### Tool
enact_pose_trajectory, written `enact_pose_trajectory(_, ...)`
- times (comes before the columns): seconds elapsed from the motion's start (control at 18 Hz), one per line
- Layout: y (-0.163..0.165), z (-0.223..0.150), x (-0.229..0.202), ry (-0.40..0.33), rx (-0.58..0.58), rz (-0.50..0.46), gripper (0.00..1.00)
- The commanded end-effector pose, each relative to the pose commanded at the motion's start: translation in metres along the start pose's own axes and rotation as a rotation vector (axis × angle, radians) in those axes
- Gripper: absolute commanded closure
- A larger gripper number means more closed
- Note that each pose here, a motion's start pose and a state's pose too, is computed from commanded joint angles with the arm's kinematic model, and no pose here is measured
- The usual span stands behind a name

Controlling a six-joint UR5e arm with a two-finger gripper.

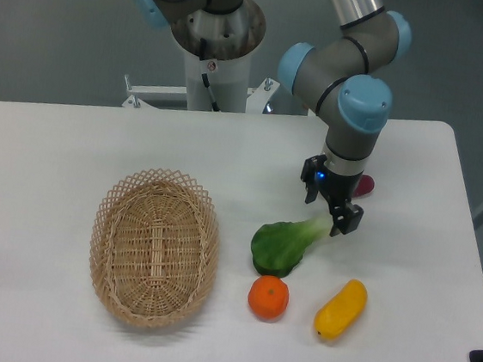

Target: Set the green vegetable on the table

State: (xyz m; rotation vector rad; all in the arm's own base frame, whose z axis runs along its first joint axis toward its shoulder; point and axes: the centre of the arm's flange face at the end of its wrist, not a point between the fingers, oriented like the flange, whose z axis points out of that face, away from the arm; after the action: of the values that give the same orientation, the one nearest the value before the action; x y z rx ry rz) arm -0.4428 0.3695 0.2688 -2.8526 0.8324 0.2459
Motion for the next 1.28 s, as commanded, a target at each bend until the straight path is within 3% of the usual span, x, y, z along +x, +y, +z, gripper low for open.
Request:
enact_pose_trajectory(0.28, 0.003, -0.043, -0.032, -0.104, 0.001, -0.060, 0.00)
enact_pose_trajectory(0.39, 0.002, -0.071, -0.054, -0.170, 0.004, -0.126, 0.00)
enact_pose_trajectory(0.61, 0.008, -0.128, -0.091, -0.275, -0.013, -0.143, 0.00)
enact_pose_trajectory(0.78, 0.018, -0.156, -0.104, -0.261, -0.020, -0.154, 0.00)
enact_pose_trajectory(0.94, 0.040, -0.167, -0.102, -0.150, -0.021, -0.169, 0.00)
enact_pose_trajectory(1.28, 0.095, -0.193, -0.073, -0.112, -0.054, -0.054, 0.00)
